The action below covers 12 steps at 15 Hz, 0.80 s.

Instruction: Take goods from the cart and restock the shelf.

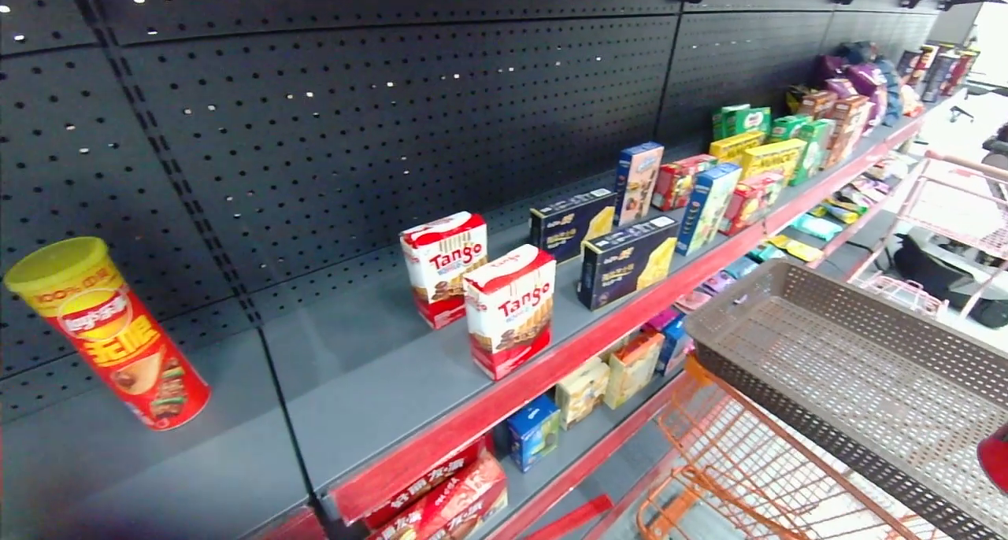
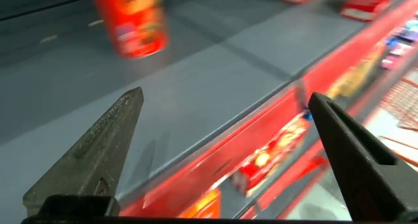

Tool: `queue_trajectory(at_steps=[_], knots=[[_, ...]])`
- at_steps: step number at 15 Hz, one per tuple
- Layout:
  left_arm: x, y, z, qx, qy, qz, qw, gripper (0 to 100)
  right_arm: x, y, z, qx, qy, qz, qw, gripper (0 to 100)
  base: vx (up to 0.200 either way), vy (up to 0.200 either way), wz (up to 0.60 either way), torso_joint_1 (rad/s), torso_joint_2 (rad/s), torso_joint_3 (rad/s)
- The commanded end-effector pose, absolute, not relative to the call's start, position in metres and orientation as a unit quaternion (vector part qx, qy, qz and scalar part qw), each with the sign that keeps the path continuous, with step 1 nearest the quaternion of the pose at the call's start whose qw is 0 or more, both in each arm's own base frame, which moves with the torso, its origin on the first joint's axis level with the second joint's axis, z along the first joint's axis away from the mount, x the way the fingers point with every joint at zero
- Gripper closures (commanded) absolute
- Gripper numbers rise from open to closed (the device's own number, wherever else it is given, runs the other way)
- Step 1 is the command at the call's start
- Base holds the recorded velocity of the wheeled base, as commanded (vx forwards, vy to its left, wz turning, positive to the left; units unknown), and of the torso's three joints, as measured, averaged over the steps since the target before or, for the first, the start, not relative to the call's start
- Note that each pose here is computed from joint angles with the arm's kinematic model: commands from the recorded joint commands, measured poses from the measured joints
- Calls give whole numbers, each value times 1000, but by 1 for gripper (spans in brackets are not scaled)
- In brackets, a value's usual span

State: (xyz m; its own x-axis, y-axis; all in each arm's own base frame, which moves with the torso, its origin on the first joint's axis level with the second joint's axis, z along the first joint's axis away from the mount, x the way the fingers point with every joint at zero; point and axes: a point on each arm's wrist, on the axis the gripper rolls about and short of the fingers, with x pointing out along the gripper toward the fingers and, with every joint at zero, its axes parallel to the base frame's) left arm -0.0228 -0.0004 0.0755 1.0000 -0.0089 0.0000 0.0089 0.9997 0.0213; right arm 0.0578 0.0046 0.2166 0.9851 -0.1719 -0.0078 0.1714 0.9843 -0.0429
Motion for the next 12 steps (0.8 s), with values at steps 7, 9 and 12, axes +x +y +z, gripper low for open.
queue_trajectory(at_steps=[7, 9, 12], knots=[[-23, 0, 75, 11, 0, -5, 1000, 0, 55, 8, 216, -26, 19, -1, 999, 100, 0, 0, 600, 2, 0, 2], [-23, 0, 75, 11, 0, -4, 1000, 0, 54, 8, 215, -25, 20, 1, 999, 100, 0, 0, 600, 5, 2, 5], [-23, 0, 75, 11, 0, -5, 1000, 0, 51, 8, 213, -26, 23, 1, 999, 100, 0, 0, 600, -1, -1, 4]])
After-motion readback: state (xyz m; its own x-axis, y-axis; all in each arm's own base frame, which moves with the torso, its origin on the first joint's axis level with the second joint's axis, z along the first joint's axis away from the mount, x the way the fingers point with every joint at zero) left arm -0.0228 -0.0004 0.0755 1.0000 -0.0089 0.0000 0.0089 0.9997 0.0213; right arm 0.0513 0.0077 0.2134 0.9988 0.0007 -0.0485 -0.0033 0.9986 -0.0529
